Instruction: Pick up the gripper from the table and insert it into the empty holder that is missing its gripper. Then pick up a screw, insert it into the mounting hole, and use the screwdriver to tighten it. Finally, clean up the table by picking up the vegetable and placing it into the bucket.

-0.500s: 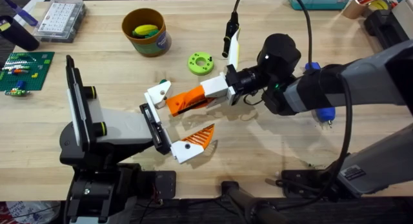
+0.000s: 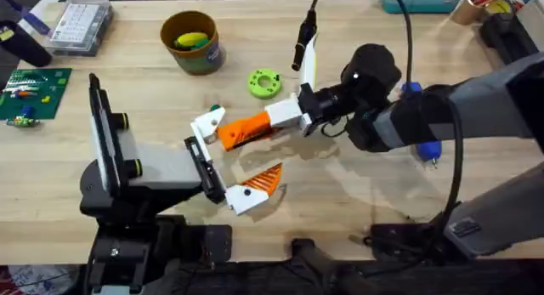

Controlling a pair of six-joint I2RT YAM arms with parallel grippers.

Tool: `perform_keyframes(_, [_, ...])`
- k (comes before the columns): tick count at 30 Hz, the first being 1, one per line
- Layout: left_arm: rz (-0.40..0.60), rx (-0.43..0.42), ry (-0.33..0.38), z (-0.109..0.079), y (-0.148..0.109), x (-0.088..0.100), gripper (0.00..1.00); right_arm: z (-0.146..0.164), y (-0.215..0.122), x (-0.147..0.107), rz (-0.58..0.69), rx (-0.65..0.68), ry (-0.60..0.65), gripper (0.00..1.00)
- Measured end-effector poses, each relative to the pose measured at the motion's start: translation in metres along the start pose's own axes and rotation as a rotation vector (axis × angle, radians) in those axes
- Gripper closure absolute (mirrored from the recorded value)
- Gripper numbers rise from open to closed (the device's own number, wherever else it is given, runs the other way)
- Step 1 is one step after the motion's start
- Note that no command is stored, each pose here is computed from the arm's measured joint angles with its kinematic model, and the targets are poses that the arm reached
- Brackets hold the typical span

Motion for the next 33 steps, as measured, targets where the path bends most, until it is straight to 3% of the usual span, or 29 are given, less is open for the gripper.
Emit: perform_keyframes(33, [0.000,0.000,0.000,0.0000,0.0000,0.0000,0.012,-0.0001,0.0000,0.0007,-0.007,-0.001,0.023,0.986])
Point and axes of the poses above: each hand's point on the last joint's axis, 136 mm out from that joint toward the fingers, its own y axis out along the fingers, its own z axis along the line the jaws close on, x = y × z, the point moved 8 cm from there along -y, back along the fingers, and after that the axes turned 3 degrees about -y, right-handed, at the moved point
